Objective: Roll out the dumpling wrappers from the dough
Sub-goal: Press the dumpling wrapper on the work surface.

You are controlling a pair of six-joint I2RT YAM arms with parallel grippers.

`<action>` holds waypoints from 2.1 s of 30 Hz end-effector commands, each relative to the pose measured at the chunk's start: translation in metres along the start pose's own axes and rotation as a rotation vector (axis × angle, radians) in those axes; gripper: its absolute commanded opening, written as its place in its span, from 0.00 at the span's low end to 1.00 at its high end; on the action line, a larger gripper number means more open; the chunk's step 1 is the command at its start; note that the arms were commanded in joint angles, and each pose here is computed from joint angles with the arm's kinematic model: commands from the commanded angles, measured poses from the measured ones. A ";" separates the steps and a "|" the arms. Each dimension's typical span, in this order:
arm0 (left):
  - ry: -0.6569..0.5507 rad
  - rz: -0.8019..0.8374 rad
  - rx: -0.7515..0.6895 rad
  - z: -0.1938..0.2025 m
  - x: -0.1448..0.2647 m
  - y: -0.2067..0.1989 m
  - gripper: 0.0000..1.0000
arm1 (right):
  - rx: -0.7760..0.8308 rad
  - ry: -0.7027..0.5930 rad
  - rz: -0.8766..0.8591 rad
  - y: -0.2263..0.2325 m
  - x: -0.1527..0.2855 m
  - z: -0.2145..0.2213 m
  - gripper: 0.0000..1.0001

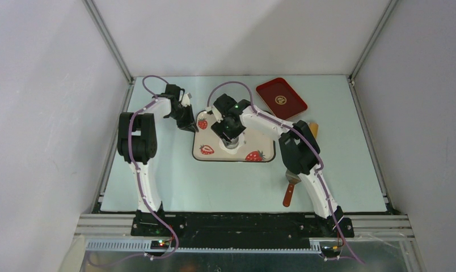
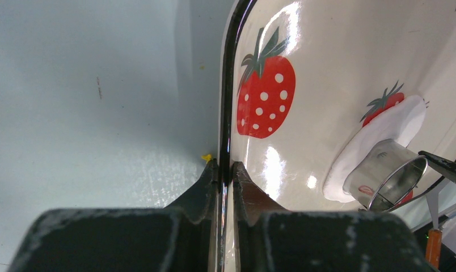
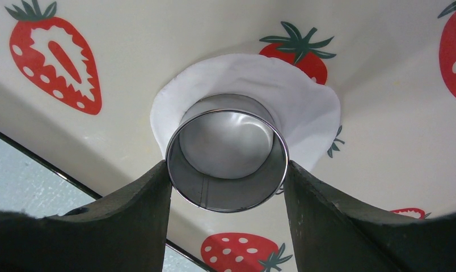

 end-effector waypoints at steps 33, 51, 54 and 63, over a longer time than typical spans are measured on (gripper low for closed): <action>-0.056 -0.080 -0.021 -0.005 0.008 0.011 0.00 | 0.040 0.550 -0.052 0.030 -0.036 0.134 0.00; -0.061 -0.083 -0.022 -0.005 0.009 0.011 0.00 | -0.132 0.592 -0.213 0.032 -0.022 0.138 0.00; -0.061 -0.086 -0.021 -0.005 0.009 0.012 0.00 | -0.133 0.595 -0.189 0.033 -0.019 0.140 0.00; -0.059 -0.082 -0.022 -0.005 0.009 0.011 0.00 | -0.082 0.584 -0.140 0.038 -0.024 0.134 0.00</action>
Point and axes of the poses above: each gripper's point midway between its finger pads, its own x axis back along the fingers, its own y axis along the line the jaws close on, z = x × y, the point moved 5 cm from there along x, back along the fingers, and after that the axes turned 14 degrees about x, right-handed, at the moved point
